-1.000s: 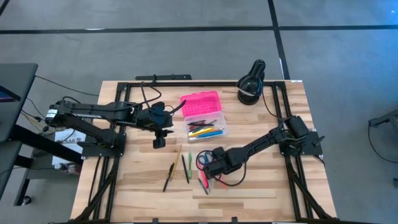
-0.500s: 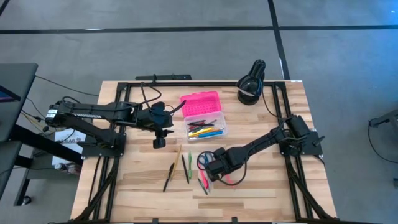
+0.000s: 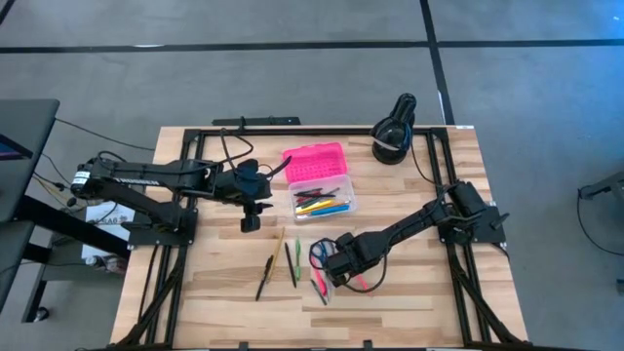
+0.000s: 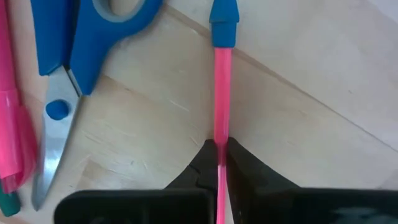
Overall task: Pick & place school supplies into a supply box
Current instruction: Put the pink pencil into the pink supply box
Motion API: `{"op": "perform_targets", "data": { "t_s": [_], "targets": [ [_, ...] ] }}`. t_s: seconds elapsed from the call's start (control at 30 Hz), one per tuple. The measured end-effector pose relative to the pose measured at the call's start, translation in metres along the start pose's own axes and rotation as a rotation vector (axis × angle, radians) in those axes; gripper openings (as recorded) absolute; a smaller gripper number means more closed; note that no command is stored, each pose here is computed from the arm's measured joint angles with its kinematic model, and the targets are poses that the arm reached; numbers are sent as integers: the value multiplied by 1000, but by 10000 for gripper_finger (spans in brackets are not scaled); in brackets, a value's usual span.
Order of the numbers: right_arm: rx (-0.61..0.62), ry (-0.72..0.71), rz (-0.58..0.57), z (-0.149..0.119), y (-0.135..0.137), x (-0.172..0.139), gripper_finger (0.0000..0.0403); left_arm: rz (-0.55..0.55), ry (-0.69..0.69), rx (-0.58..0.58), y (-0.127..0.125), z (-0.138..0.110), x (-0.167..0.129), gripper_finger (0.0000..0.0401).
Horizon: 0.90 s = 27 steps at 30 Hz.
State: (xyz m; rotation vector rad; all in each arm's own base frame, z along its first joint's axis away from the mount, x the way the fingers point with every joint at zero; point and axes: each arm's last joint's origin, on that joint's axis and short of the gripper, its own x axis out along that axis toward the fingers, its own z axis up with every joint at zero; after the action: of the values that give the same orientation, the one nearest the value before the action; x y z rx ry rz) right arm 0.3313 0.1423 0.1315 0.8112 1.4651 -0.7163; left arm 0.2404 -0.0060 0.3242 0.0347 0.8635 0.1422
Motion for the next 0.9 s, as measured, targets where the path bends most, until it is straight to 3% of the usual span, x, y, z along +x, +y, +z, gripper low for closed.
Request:
{"op": "perform_targets", "data": {
  "t_s": [0.23, 0.47, 0.9],
  "targets": [
    [-23, 3, -27, 1, 1, -6, 0, 5, -6, 6, 0, 0, 0, 130],
    [-59, 23, -126, -1, -2, -17, 0, 27, -8, 7, 1, 1, 0, 130],
    [-211, -149, -220, 23, 6, -74, 0, 29, -27, -17, 1, 2, 0, 130]
  ]
}}
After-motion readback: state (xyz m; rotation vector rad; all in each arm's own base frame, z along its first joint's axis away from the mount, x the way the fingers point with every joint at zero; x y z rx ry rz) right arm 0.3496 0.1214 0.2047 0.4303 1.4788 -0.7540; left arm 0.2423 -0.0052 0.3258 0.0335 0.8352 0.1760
